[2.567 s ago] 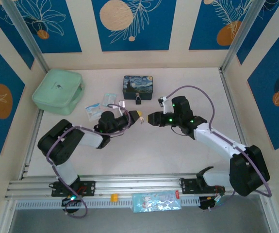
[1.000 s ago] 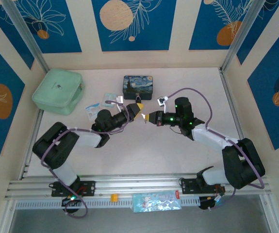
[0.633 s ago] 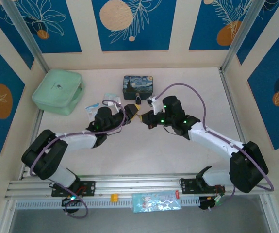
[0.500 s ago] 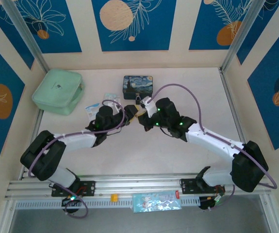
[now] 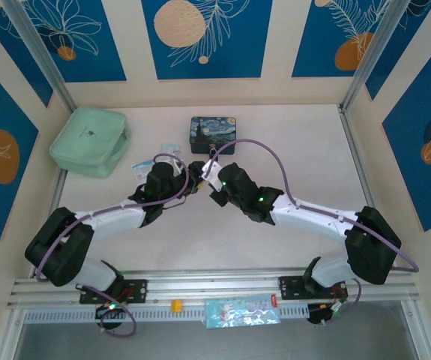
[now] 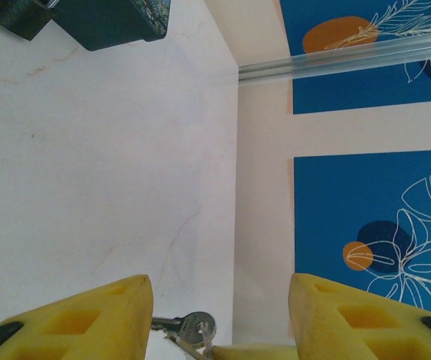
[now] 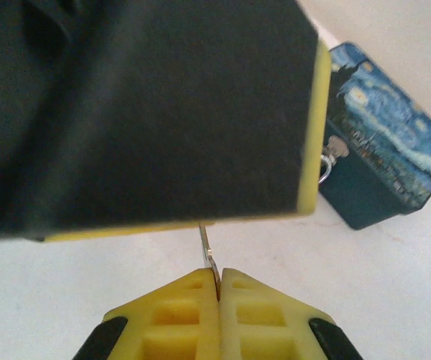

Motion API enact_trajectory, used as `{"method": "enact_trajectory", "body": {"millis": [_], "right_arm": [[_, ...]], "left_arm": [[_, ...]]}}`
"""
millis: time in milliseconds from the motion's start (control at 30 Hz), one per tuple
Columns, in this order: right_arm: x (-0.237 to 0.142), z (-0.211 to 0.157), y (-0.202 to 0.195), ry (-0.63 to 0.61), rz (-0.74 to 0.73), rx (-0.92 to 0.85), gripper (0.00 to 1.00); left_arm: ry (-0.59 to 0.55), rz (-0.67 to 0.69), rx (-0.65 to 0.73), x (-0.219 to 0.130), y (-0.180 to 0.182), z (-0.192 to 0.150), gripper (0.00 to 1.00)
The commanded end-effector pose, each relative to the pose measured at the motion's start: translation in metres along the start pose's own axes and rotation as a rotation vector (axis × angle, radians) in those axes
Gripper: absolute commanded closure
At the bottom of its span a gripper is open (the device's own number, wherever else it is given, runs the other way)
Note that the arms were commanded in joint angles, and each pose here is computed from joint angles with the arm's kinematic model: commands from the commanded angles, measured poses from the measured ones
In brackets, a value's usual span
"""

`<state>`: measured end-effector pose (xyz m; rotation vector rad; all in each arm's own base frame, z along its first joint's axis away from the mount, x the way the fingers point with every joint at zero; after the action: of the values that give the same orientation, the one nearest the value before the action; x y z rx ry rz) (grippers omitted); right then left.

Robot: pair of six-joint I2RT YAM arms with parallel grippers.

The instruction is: Unlock a padlock with a key

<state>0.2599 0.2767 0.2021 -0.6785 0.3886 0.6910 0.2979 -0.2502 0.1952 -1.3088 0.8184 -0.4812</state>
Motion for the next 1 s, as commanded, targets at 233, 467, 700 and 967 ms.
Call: {"method": "enact_trajectory", "body": {"millis": [233,467,700,967], "right_arm": [[0.004,0.016,0.003,-0.051,-0.114,-0.123,1.0],[0.005,0.015,0.013,-0.047,-0.105,-0.178,1.0],[-0.002,0.015,0.017,-0.078,-0.063,-0.163,1.0],[-0.023,0.018,0.009,-0.142,0.015,-0.01,0.68]], "left_arm": [[-0.011,-0.017,-0.021,0.004,-0.006,0.002,0.74],[-0.015,0.0,-0.024,0.006,-0.002,0.003,0.79],[-0.028,0.013,-0.011,0.006,0.001,0.006,0.94],[-0.04,0.01,0.038,0.006,-0.002,0.009,1.0]]}}
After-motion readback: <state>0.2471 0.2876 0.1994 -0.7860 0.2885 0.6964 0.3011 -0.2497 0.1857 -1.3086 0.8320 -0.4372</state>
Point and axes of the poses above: each hand's point on the last joint's axis, 136 mm out from that joint toward the fingers, its own x axis out along the fingers, its own y axis along the line the jaws close on, z = x × y, the point moved 5 cm from there along -x, back along the fingers, and after that the axes turned 8 degrees about -x, right-handed, at the moved point
